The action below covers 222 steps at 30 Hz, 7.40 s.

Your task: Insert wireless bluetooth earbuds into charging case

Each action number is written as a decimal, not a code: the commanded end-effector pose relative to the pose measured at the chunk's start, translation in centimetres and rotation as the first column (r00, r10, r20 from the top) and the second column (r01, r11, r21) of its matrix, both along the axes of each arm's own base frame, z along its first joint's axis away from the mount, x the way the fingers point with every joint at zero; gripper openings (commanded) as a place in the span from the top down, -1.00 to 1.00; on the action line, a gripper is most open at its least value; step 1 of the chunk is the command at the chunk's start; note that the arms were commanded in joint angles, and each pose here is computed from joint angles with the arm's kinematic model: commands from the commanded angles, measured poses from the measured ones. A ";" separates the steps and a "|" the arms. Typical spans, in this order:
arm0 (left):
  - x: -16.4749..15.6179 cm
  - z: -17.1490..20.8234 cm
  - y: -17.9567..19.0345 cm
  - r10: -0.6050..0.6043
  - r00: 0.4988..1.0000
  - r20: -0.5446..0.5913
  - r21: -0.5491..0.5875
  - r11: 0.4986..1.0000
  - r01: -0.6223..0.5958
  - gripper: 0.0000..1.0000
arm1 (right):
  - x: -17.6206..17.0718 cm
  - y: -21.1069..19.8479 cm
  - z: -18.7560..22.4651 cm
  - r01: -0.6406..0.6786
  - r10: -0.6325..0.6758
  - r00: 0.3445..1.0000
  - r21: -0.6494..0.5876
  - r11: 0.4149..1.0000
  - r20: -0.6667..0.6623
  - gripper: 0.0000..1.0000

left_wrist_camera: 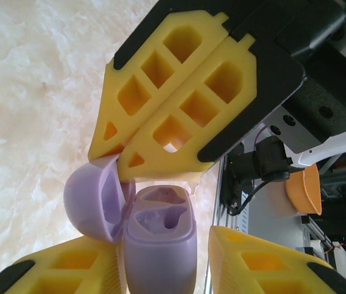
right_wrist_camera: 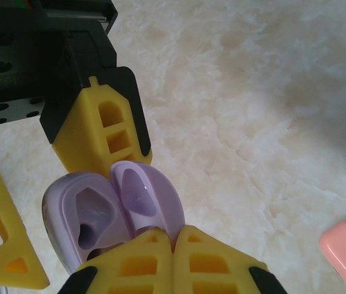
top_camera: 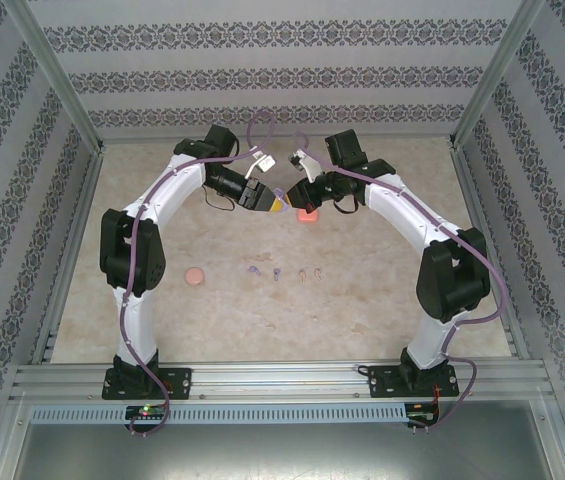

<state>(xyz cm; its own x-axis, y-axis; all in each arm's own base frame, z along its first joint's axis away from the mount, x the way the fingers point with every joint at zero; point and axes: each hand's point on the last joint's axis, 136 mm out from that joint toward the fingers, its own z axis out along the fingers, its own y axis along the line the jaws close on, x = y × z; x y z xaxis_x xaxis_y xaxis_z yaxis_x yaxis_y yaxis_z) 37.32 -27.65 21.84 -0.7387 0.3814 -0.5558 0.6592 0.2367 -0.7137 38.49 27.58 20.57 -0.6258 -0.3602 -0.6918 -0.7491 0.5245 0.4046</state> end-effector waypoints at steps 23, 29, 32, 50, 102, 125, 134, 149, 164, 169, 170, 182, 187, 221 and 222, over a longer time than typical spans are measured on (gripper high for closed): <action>2.6 3.3 2.7 0.147 0.979 0.143 -0.088 0.987 -0.135 1.00 | -2.5 -4.2 6.8 0.154 -0.153 0.988 0.151 0.976 -0.019 -0.26; 2.4 5.1 4.2 0.267 0.922 0.279 -0.086 0.964 -0.253 1.00 | -4.4 -5.3 5.5 0.317 -0.304 0.945 0.115 0.941 -0.120 -0.34; 2.4 6.3 5.1 0.337 0.875 0.348 -0.101 0.941 -0.322 1.00 | -5.4 -4.7 4.3 0.377 -0.359 0.918 0.091 0.922 -0.169 -0.34; 2.0 14.2 11.9 0.682 0.336 0.649 -0.401 0.683 -0.610 1.00 | -7.8 2.0 -9.4 0.347 -0.424 0.881 -0.324 0.880 -0.210 -0.27; 0.1 18.3 19.2 0.828 0.003 0.560 -0.497 0.339 -0.799 1.00 | -9.4 9.4 -19.3 0.051 -0.228 0.958 -0.674 0.737 -0.177 0.13; 0.2 18.0 18.7 0.836 0.033 0.547 -0.494 0.354 -0.794 1.00 | -9.4 9.5 -19.5 0.053 -0.221 0.964 -0.711 0.702 -0.146 0.36; 0.1 17.9 18.4 0.839 0.056 0.542 -0.487 0.368 -0.792 1.00 | -9.5 9.4 -18.9 0.064 -0.224 0.965 -0.698 0.713 -0.140 0.59; 0.9 16.6 16.5 0.789 0.144 0.597 -0.443 0.474 -0.761 1.00 | -7.3 7.7 -11.8 0.204 -0.285 0.957 -0.566 0.799 -0.058 0.64; -1.3 14.9 13.1 0.679 0.159 0.717 -0.506 0.663 -0.551 1.00 | -2.4 0.9 1.6 0.431 -0.412 0.902 -0.347 0.833 0.132 0.64; -2.7 14.0 10.8 0.623 0.191 0.759 -0.507 0.748 -0.427 1.00 | -1.5 -0.7 7.5 0.479 -0.436 0.874 -0.229 0.847 0.215 0.64; -2.9 14.0 10.5 0.617 0.185 0.765 -0.512 0.756 -0.407 1.00 | -1.5 -0.8 8.6 0.483 -0.437 0.869 -0.208 0.850 0.232 0.64; -4.6 13.6 5.6 0.502 0.072 0.862 -0.467 0.841 -0.273 1.00 | -3.4 -1.0 20.2 0.426 -0.434 0.819 0.108 0.898 0.375 0.62; -4.4 14.6 5.0 0.534 0.030 0.845 -0.508 0.820 -0.263 1.00 | -5.0 -0.7 22.8 0.360 -0.427 0.813 0.236 0.903 0.395 0.62; -5.0 16.6 1.7 0.593 0.111 0.798 -0.573 0.803 -0.166 1.00 | -8.9 4.9 21.4 0.062 -0.208 0.887 0.341 0.938 0.412 0.60; -5.0 16.6 1.7 0.591 0.111 0.799 -0.572 0.803 -0.166 1.00 | -8.9 5.0 21.3 0.060 -0.206 0.889 0.340 0.938 0.410 0.60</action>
<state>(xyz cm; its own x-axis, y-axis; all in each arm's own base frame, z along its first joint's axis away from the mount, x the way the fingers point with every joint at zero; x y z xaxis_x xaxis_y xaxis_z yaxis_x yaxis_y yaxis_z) 33.27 -25.36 36.15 0.3545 -0.0535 -0.9335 0.7218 0.6504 0.2368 30.24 31.65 40.96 -0.2972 -0.0267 -0.9544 -0.7863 0.5739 0.2288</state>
